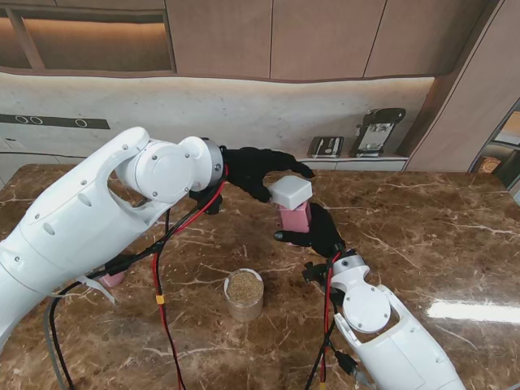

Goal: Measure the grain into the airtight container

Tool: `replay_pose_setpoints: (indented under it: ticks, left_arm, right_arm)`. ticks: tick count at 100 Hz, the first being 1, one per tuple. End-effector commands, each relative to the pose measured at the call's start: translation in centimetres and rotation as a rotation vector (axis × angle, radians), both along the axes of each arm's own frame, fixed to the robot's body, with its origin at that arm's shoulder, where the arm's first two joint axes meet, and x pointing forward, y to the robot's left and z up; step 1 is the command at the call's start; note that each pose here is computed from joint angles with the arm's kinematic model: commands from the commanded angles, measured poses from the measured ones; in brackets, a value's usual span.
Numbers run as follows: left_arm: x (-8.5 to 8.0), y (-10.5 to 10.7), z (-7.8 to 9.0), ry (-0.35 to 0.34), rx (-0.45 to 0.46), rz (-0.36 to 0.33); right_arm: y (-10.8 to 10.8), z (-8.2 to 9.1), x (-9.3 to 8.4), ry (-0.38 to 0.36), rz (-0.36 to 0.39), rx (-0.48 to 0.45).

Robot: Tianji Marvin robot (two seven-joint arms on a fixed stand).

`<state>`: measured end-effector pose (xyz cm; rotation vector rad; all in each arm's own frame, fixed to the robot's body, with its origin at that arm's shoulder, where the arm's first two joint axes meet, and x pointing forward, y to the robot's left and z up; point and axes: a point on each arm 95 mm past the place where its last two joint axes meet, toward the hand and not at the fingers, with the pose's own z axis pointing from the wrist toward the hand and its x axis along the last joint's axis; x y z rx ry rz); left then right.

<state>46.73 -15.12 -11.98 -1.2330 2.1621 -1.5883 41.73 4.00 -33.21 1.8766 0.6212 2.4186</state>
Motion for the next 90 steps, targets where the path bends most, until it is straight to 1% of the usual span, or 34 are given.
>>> replay_pose_setpoints:
  ticks: [1,12,22,26,32,38,46,53,60,71,90]
  left_arm:
    - [0.2,0.4,0.2,0.007,0.011,0.014]
    - [0.1,0.6,0.3,0.013,-0.018,0.027]
    - [0.0,0.5,0.4,-0.005,-0.046,0.046]
    - [0.0,0.4,0.4,-0.008,-0.058,0.066]
    - [-0.3,0.3,0.5,0.006,-0.062,0.105]
    - [-0.5,0.1,0.5,0.009,-0.065,0.122]
    - [-0.6,0.0,0.5,-0.034,-0.042,0.136]
    - [-0.7,-0.1,0.5,-0.073,-0.049,0.163]
    - [-0.9,-0.3,0.5,-0.08,-0.063,0.189]
    - [-1.2,-0.6,0.6,-0.114,-0.034,0.185]
    - [-1.5,-1.6,0.6,-0.138,-0.022,0.17]
  right_arm:
    - [0.2,-0.2,-0.2,0.011,0.01,0.004]
    - [0.2,-0.2,-0.2,0.011,0.01,0.004]
    - [0.2,-0.2,-0.2,0.009,0.01,0.004]
    - [0.2,-0.2,-0.2,0.008,0.01,0.004]
    - [0.2,-0.2,-0.2,0.008,0.009,0.004]
    - [0.2,-0.2,-0.2,0.008,0.009,0.004]
    - [0.2,-0.2,-0.2,0.008,0.009,0.003]
    - [0.2,-0.2,-0.2,0.008,0.01,0.002]
    - [0.2,-0.2,-0.2,0.007,0.011,0.002]
    - [0.2,-0.2,-0.2,0.007,0.01,0.001]
    - [0.3,-0.2,-0.2,0.011,0.015,-0.003]
